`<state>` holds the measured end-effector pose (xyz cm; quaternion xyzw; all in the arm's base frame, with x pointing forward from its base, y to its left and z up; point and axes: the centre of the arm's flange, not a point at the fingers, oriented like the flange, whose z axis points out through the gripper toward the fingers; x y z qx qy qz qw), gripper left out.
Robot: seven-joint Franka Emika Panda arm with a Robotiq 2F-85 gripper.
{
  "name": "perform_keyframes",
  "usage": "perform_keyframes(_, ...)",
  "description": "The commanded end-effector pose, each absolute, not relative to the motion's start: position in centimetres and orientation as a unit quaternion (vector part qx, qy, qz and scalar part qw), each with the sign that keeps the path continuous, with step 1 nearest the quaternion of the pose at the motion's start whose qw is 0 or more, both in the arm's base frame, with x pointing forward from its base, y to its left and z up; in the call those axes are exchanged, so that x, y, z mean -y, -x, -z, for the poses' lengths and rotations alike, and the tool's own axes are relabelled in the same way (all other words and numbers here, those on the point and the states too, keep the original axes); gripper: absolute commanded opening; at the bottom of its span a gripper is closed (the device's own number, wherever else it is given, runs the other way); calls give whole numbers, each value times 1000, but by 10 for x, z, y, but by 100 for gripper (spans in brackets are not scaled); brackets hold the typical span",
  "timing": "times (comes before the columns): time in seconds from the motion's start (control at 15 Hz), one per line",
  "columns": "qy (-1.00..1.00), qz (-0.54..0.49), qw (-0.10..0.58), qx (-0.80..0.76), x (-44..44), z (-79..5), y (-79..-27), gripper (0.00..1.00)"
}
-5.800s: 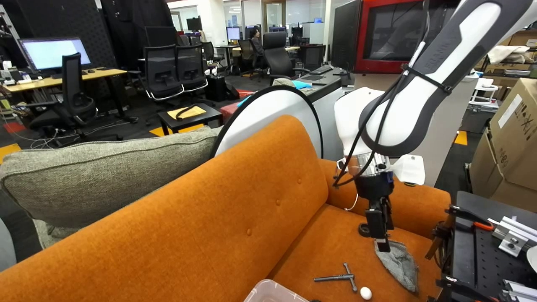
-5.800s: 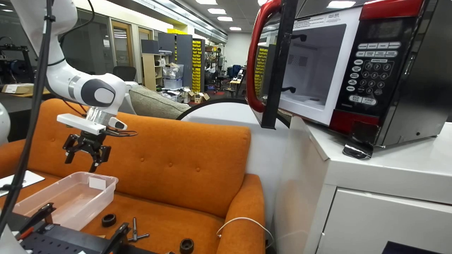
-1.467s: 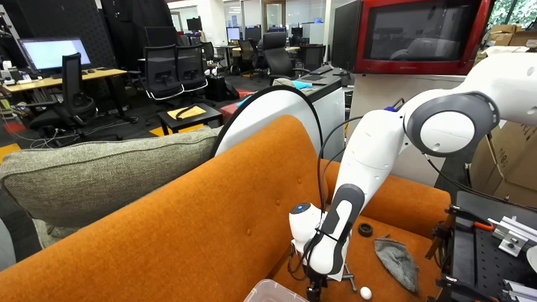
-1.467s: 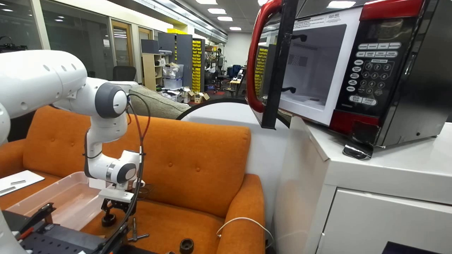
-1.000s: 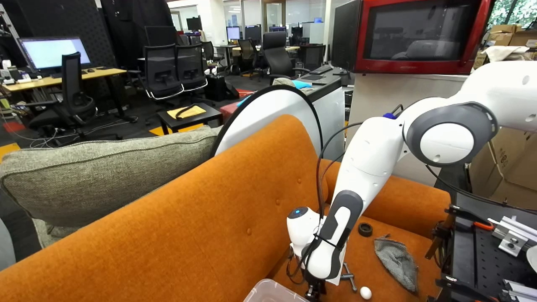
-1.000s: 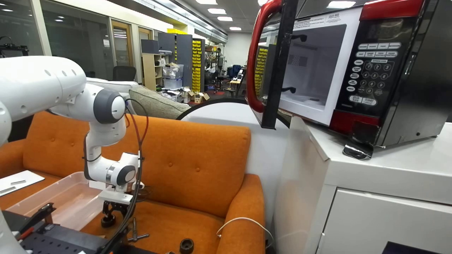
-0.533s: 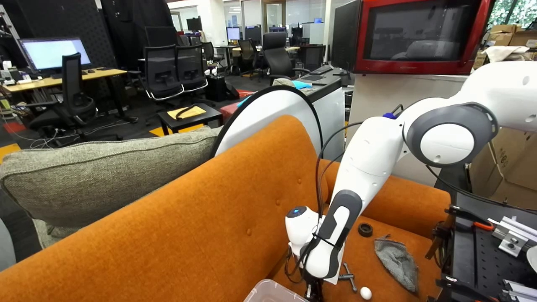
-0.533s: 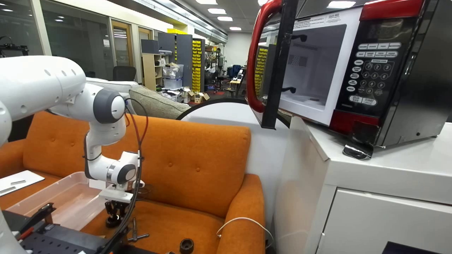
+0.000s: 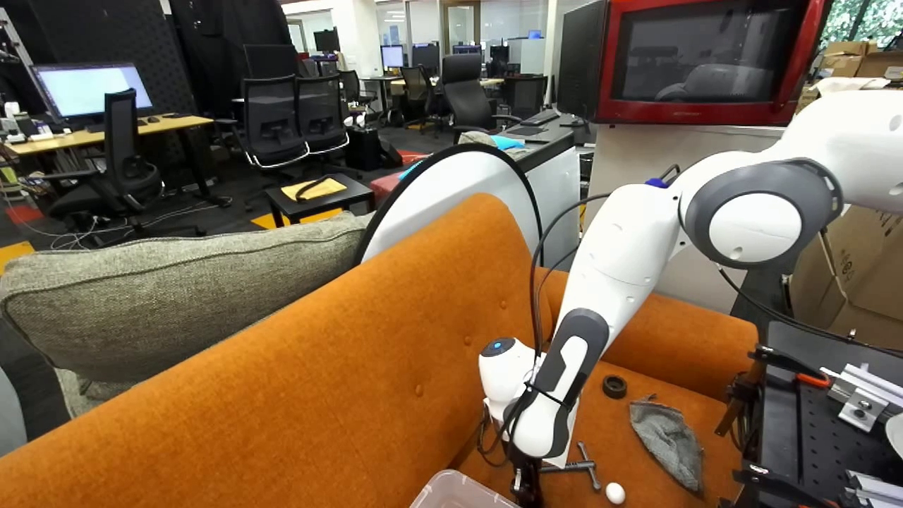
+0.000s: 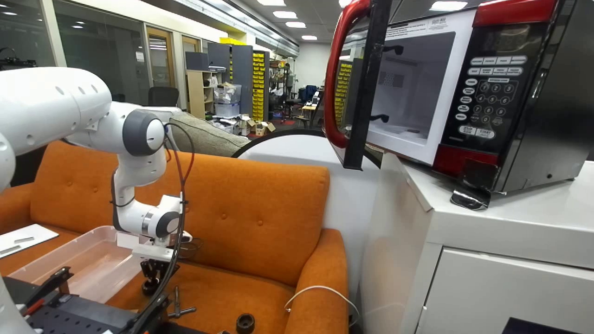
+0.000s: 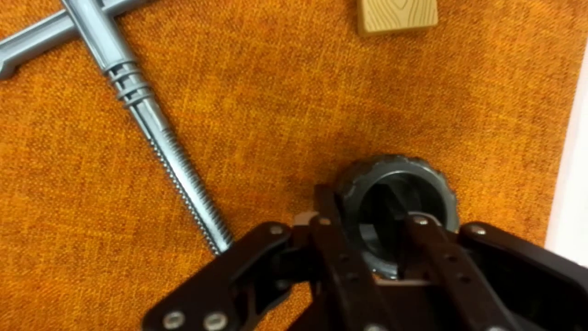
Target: Put the black nut closest to the storage box inside it
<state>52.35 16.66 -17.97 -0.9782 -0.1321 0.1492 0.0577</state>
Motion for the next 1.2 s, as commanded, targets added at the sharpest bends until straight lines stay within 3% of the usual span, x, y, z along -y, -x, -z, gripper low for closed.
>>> perform_keyframes(0.0, 979, -149, 33, 134, -155, 146, -506, 6)
perform_keyframes(0.33, 981, -145, 23, 130, -138, 107, -493, 6)
perform_keyframes(0.73, 987, -72, 34, 138, -157, 26, -486, 6)
perform_keyframes(1.13, 962, -61, 90, 250, -231, -25, -448, 6)
